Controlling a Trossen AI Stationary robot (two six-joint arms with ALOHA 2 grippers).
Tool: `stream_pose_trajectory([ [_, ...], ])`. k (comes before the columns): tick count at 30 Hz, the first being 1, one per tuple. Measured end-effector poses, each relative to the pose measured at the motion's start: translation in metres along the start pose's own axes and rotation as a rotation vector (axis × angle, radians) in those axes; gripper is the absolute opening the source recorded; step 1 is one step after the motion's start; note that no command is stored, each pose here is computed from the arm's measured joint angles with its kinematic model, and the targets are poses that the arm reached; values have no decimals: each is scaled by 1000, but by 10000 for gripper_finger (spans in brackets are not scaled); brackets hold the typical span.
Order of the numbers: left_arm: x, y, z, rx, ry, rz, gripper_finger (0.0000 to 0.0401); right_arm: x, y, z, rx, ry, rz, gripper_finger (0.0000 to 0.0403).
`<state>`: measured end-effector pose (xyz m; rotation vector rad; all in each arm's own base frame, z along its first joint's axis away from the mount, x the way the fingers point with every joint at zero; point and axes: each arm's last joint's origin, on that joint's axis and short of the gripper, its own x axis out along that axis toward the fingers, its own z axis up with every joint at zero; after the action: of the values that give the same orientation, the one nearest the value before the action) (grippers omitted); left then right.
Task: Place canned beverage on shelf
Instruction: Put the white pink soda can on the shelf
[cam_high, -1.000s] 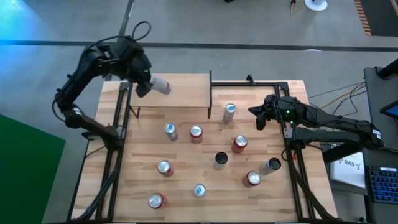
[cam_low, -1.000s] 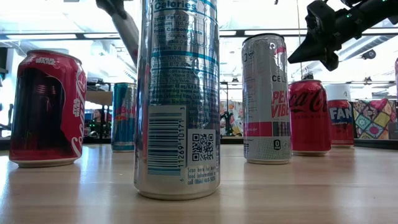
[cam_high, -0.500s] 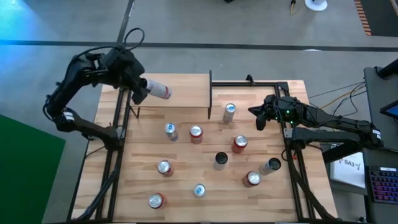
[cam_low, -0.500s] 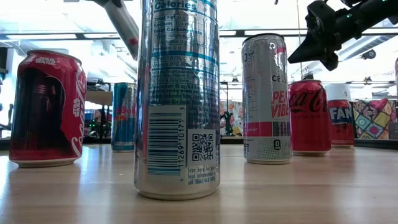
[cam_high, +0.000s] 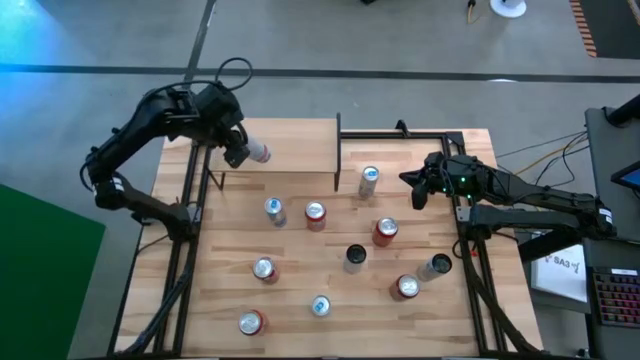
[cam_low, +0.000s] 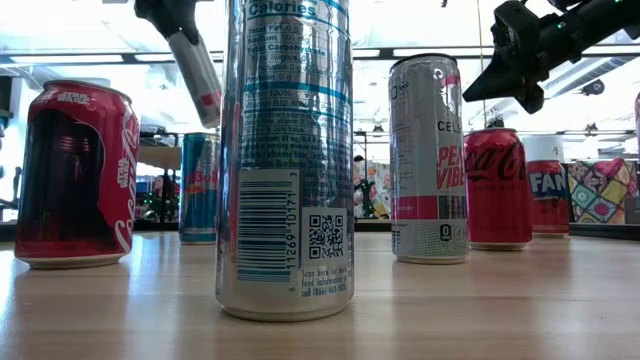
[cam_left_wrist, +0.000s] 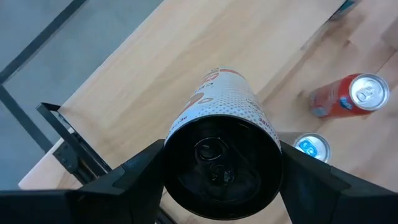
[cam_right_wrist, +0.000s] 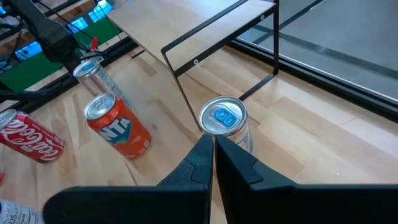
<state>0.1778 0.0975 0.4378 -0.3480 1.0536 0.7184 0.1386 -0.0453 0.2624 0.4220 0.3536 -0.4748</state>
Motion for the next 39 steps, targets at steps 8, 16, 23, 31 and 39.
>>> stream_pose_trajectory([
  [8, 10, -1, 9, 42, 17, 74, 246, 0, 0, 0, 0, 0, 0, 9],
  [16, 28, -7, 20, 139, 75, 73, 247, 0, 0, 0, 0, 0, -1, 9],
  [23, 39, -10, 25, 222, 110, 76, 247, 0, 0, 0, 0, 0, 0, 9],
  [31, 44, -11, 27, 328, 126, 72, 247, 0, 0, 0, 0, -1, 0, 9],
  [39, 45, -7, 29, 427, 134, 76, 247, 0, 0, 1, 8, -3, 0, 9],
])
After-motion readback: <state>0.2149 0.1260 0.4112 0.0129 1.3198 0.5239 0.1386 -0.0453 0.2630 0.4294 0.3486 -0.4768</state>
